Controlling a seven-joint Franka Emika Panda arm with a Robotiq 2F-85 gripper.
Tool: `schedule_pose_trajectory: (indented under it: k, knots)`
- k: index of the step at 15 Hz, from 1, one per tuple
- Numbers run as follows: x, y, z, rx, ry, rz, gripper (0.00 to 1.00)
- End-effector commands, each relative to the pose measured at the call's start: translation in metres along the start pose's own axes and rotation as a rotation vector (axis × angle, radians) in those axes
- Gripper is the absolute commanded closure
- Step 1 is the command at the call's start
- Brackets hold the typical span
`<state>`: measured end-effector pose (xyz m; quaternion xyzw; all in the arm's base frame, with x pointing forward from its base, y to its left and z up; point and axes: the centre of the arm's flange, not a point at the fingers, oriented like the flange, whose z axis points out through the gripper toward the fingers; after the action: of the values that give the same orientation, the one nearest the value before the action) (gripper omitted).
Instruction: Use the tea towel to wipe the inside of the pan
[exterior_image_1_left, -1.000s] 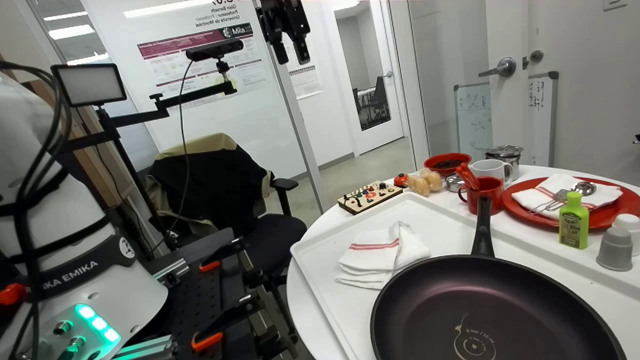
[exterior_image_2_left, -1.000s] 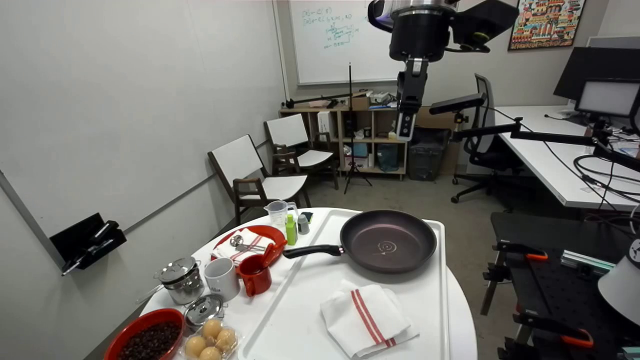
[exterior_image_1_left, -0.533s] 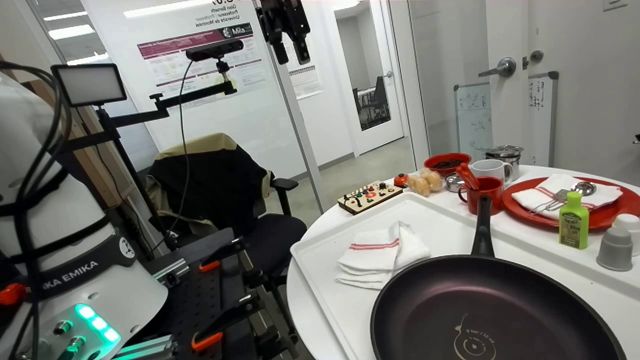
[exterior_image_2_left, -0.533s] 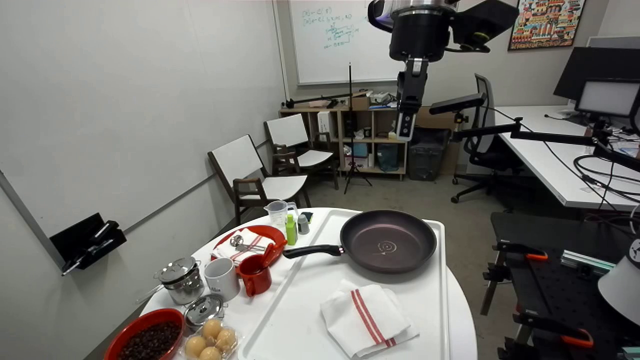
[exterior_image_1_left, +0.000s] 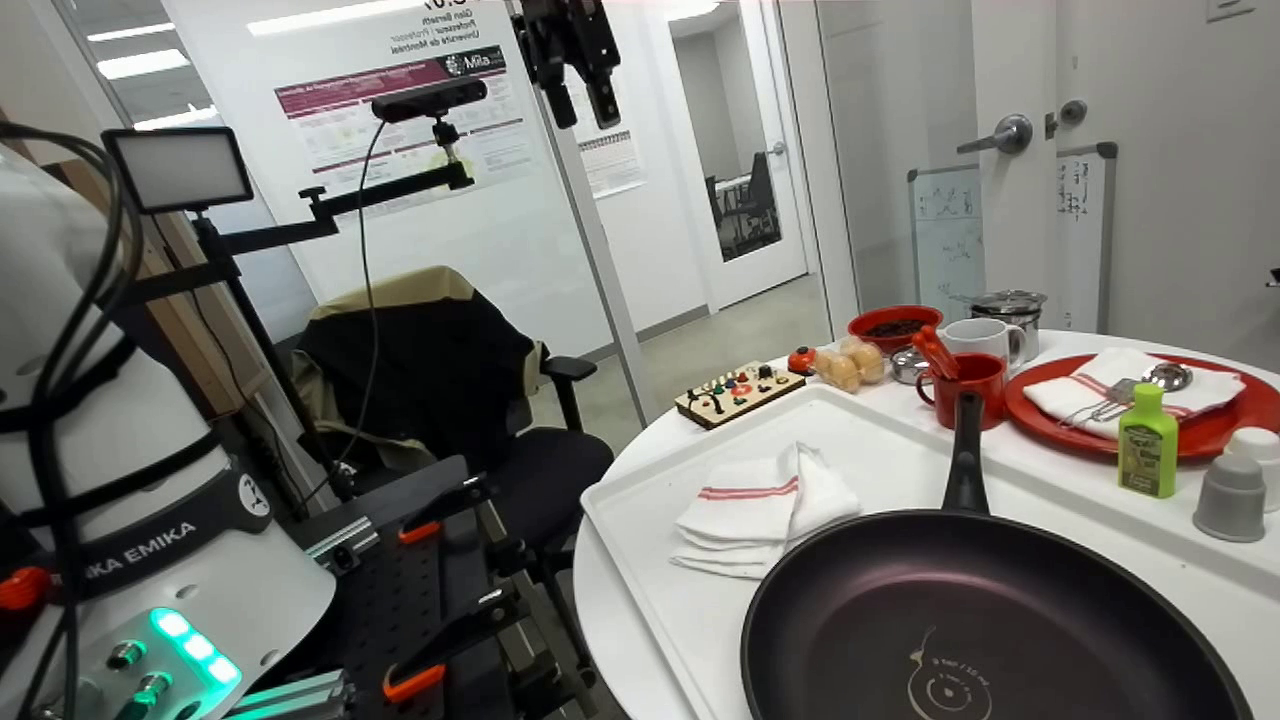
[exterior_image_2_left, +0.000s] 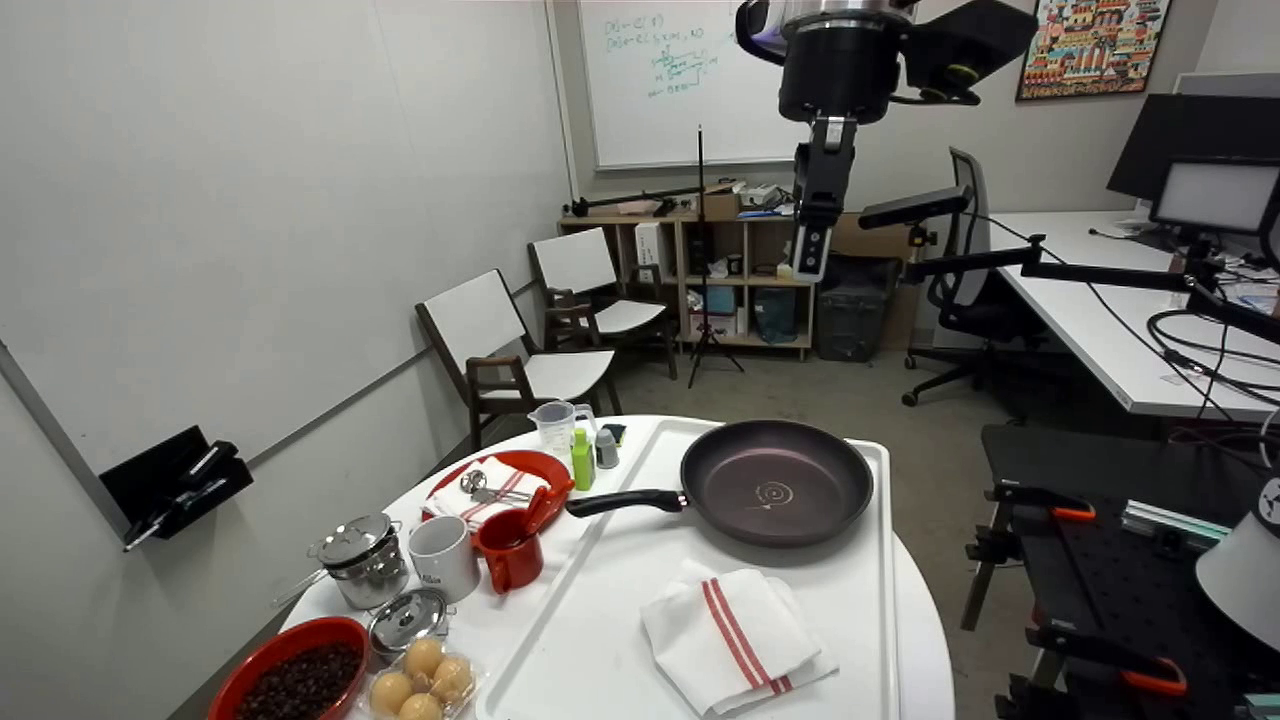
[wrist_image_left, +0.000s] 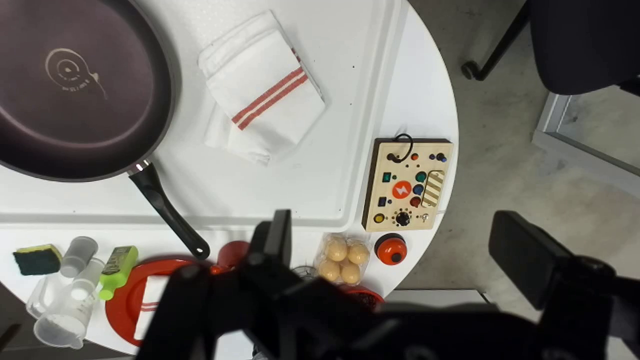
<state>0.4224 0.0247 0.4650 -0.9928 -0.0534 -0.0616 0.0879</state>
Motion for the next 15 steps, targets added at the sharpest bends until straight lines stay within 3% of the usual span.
schedule_pose_trajectory:
  k: [1,8,15]
  knots:
    - [0.0,0.0,-0.001,0.001,0.003,0.001,0.0]
    - [0.012,0.0,0.001,0.013,0.002,-0.021,0.0]
    - [0.043,-0.001,0.029,-0.03,-0.084,-0.036,0.0]
